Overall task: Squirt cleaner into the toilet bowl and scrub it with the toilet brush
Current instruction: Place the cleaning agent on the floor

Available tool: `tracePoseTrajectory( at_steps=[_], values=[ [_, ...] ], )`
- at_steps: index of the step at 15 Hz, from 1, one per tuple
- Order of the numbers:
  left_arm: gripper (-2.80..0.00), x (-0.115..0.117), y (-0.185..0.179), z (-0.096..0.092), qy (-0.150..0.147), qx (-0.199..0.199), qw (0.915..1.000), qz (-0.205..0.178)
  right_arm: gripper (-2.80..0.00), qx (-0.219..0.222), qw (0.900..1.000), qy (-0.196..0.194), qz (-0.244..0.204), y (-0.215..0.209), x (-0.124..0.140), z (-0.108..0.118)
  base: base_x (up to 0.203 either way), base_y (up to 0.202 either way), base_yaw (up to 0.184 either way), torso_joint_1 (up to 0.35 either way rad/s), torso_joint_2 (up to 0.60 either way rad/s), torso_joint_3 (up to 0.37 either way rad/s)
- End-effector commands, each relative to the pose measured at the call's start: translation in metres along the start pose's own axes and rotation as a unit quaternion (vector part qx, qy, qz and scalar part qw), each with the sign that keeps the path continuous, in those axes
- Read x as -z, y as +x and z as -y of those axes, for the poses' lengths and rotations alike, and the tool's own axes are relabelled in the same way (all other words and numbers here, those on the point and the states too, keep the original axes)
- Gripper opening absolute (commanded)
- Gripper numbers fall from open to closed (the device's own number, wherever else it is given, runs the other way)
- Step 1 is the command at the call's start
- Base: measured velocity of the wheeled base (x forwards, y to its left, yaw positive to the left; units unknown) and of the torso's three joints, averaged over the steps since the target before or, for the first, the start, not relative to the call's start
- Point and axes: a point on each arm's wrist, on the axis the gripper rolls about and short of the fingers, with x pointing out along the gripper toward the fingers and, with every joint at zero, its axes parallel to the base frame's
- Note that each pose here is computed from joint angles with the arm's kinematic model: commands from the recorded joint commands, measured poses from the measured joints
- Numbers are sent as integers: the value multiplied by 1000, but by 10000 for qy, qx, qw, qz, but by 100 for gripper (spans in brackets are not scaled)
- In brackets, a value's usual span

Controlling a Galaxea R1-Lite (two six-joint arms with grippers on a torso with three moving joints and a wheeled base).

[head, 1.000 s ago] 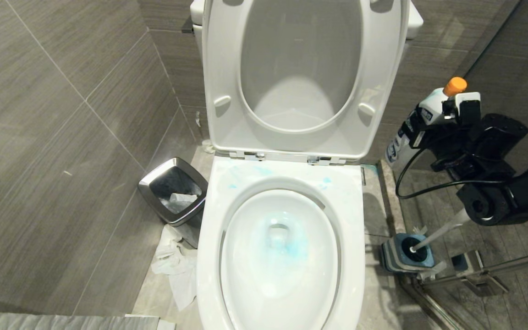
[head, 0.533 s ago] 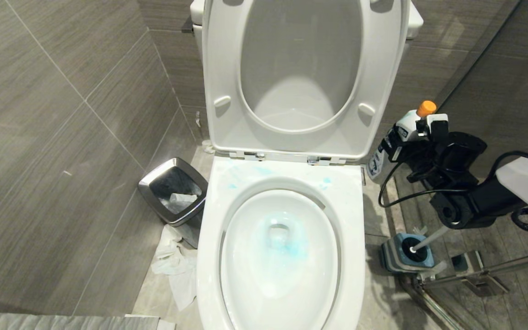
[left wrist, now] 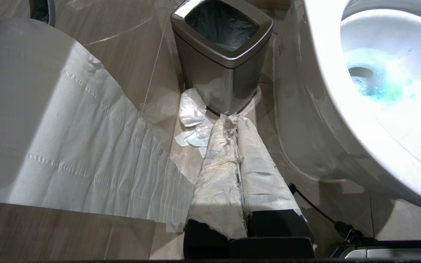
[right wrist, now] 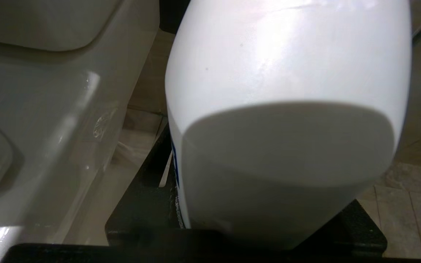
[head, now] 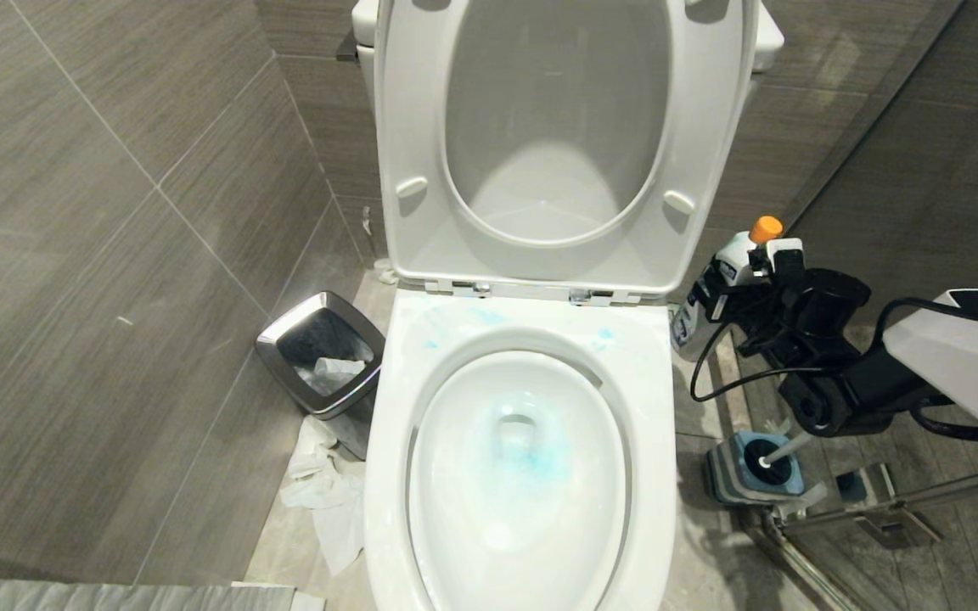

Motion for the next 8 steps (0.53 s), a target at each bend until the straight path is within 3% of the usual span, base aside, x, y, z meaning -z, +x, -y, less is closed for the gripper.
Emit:
tracePoseTrajectory(
  at_steps=[1, 8],
  values=[
    [-280, 0, 0, 0, -6, -2, 10000, -11, -280, 2, 10000, -8, -19, 6, 12, -1, 0, 0, 0, 0, 0, 0],
    [-280, 0, 0, 0, 2, -2, 10000, -11, -280, 3, 10000, -6, 3, 17, 26, -3, 0, 0, 0, 1, 2, -146]
  ],
)
